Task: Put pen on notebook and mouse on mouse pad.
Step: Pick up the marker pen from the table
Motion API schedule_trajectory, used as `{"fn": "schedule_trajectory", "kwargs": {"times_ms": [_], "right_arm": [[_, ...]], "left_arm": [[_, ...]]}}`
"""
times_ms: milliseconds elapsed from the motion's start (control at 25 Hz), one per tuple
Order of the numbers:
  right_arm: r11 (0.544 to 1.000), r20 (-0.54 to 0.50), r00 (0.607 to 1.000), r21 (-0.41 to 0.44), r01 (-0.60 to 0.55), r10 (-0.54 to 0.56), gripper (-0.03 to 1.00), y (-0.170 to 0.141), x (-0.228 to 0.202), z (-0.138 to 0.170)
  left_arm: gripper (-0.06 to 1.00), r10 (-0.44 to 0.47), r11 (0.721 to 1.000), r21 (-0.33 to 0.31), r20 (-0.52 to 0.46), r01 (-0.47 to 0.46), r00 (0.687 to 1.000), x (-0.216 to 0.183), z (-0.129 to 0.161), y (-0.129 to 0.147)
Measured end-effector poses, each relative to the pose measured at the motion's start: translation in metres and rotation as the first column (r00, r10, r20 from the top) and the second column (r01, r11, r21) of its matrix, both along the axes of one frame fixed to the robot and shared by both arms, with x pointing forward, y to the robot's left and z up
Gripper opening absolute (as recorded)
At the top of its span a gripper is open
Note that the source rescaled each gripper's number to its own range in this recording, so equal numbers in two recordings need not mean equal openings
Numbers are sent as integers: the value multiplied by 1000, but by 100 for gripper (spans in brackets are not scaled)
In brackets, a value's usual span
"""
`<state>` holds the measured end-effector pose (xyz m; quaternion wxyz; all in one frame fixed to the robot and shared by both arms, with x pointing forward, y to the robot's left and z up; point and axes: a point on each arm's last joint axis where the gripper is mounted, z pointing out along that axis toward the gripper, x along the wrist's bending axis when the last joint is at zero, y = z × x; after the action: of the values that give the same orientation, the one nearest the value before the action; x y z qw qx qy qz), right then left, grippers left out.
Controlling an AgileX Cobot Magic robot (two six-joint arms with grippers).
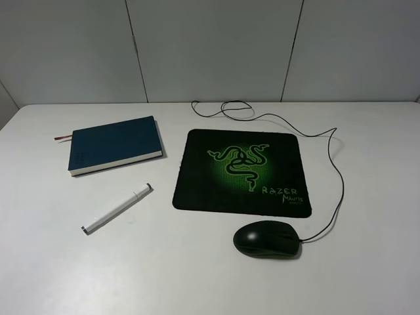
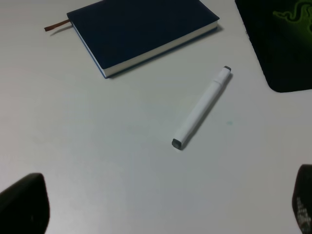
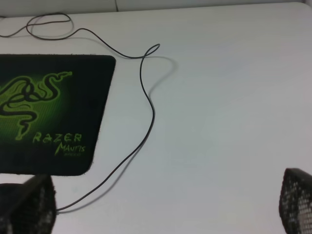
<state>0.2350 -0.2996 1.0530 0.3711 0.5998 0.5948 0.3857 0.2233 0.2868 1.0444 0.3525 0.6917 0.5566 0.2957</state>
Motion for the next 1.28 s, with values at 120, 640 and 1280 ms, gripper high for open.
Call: {"fn": "schedule_trajectory", "kwargs": {"times_ms": [120,640,1280], "right_arm": [[1000,0,1000,0,0,0,100,0,0,0],[1000,0,1000,0,0,0,100,0,0,0],[1000,0,1000,0,0,0,100,0,0,0]], "left_arm": [[100,-3,1000,1,-52,3,999,3,12,0],[100,-9,1000,-1,-376,9,927,77,58,0],[100,-20,993,68,-712,97,702,171,9,-16]]}}
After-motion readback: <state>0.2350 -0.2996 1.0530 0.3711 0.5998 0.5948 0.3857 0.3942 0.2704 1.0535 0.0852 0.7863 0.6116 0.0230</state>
